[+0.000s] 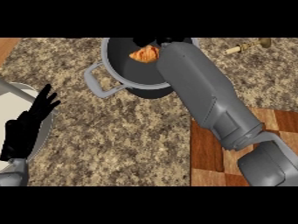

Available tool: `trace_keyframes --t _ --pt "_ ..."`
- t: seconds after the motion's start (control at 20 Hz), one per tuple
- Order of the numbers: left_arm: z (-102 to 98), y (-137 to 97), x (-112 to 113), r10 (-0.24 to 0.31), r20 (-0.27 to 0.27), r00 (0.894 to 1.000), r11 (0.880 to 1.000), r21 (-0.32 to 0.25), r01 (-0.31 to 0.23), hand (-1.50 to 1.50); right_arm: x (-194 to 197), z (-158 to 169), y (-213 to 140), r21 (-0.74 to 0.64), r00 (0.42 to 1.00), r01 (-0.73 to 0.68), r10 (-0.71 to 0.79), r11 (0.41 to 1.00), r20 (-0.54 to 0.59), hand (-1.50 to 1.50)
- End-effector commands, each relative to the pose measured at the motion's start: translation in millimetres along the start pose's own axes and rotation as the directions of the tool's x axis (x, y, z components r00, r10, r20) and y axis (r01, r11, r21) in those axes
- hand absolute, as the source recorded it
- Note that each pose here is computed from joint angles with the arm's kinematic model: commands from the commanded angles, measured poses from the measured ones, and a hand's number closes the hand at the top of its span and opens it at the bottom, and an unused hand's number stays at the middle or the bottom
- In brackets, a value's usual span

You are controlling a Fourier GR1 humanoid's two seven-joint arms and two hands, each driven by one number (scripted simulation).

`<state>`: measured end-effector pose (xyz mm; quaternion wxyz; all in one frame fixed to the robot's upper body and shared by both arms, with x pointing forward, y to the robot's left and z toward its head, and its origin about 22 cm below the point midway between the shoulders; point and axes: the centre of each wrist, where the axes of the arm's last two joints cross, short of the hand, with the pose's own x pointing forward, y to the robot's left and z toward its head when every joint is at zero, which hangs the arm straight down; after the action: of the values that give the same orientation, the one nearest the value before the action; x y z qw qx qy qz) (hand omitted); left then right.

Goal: Pick the croissant from the cutting board and place it in the pot

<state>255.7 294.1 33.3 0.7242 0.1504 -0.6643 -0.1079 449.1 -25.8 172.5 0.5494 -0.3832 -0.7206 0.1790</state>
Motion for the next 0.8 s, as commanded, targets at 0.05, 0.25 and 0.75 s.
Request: trace_keyframes --t 0.05,0.25,0.75 --pt "-0.1 1.0 -6.1 -0.013 -0.021 1.0 1.0 0.014 0.014 0.0 11.5 -4.6 -13.0 -0.169 0.969 0.246 -0.242 0.954 0.045 -1.5" --pt "-1.3 8.7 -7.4 -0.029 -0.032 0.999 0.999 0.02 0.029 0.0 17.7 -8.8 -22.0 -0.135 0.926 0.376 -0.375 0.917 0.037 -1.5" --pt "14.6 17.8 -22.7 0.003 -0.082 0.997 0.996 0.088 0.004 0.0 -35.7 6.5 -6.1 -0.007 0.86 0.511 -0.511 0.86 0.018 -1.5"
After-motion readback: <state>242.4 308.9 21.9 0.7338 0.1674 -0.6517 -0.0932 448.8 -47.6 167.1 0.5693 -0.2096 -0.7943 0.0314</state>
